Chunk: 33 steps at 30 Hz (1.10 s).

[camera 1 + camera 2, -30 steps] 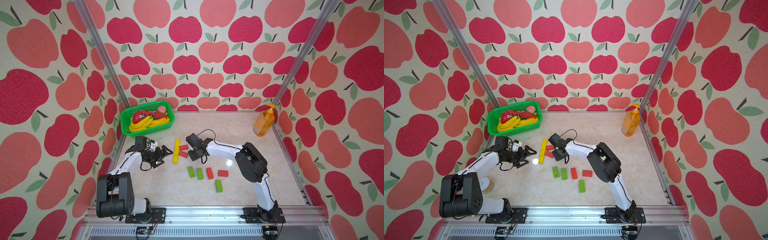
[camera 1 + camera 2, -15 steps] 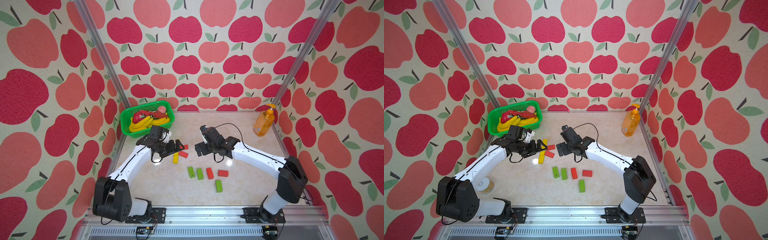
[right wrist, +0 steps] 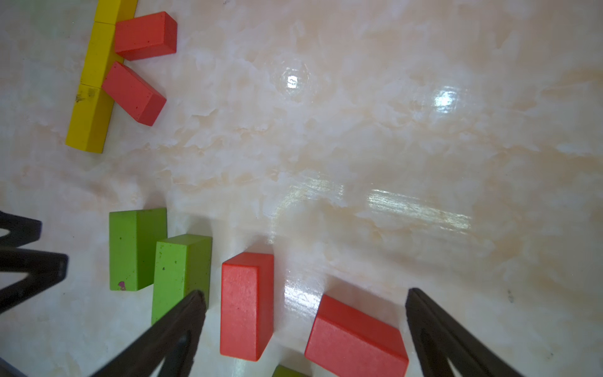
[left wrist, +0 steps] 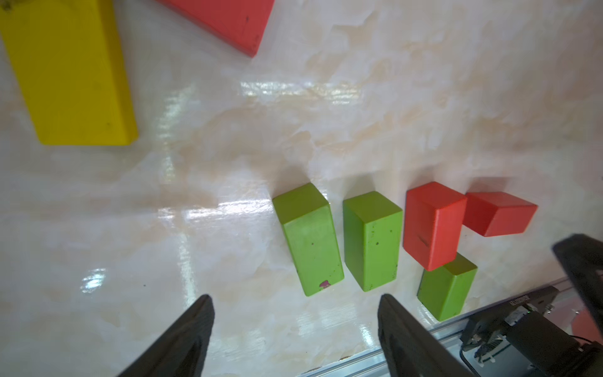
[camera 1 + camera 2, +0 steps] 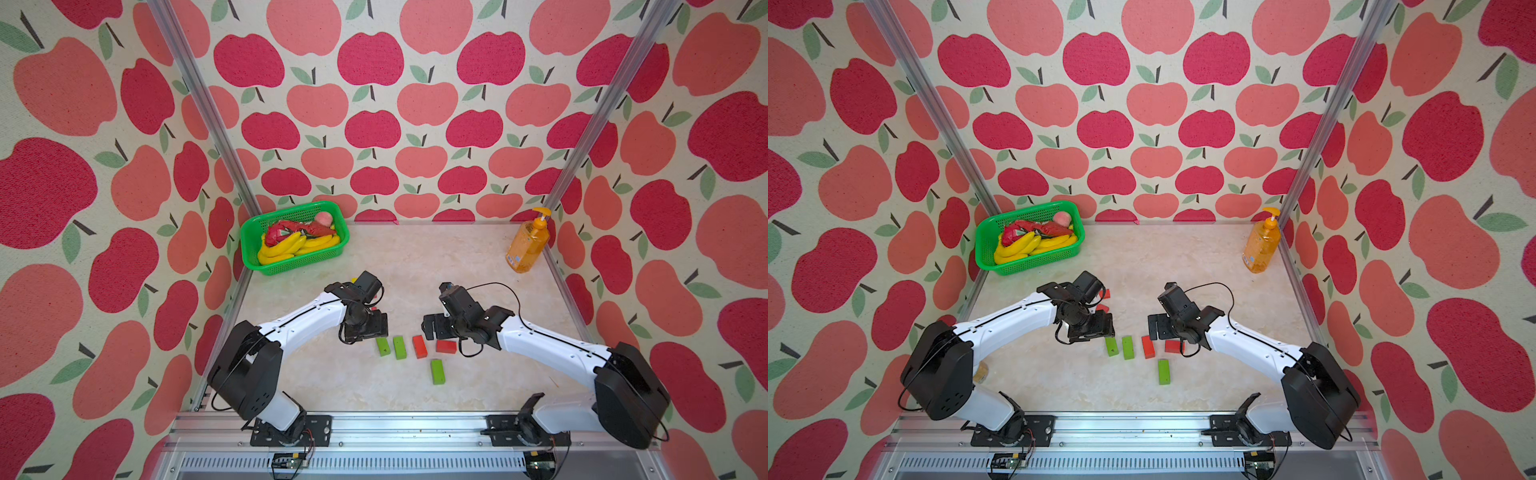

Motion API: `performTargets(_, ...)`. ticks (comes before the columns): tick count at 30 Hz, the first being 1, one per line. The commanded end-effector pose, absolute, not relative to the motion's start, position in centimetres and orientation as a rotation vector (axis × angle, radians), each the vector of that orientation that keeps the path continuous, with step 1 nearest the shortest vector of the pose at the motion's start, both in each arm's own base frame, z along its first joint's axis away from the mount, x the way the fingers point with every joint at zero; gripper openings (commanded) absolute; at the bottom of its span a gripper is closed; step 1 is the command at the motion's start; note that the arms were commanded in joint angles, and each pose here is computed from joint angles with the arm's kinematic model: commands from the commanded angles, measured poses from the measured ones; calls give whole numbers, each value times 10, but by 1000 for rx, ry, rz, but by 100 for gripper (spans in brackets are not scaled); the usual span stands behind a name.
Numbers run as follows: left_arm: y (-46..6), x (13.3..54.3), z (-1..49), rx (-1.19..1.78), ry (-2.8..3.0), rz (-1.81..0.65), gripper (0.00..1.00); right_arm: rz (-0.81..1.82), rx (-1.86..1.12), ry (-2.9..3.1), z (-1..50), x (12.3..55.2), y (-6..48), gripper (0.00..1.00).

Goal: Assemble the letter k with building blocks
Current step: Pick up the building block from the center of the board.

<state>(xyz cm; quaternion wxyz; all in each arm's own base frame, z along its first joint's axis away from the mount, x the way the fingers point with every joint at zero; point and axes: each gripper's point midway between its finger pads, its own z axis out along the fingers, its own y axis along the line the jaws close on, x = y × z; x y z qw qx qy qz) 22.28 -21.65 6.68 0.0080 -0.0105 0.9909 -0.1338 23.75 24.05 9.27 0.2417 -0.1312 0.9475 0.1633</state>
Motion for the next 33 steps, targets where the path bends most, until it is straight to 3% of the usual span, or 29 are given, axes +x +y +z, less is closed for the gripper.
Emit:
performTargets(1,-217,222,63,-114,3128,-247,79,494,-320,2564,101,237,236,99)
performTargets(14,-232,214,46,-207,3192,-103,62,603,-218,2551,107,232,199,99)
performTargets(23,-241,219,32,-237,3203,-89,56,629,-234,2576,103,231,191,99)
performTargets(26,-241,219,29,-236,3220,-67,45,640,-227,2586,101,231,191,99)
performTargets(30,-238,218,32,-216,3223,-50,18,650,-209,2575,104,235,192,99)
performTargets(33,-235,219,43,-187,3213,-27,7,642,-198,2580,103,239,189,99)
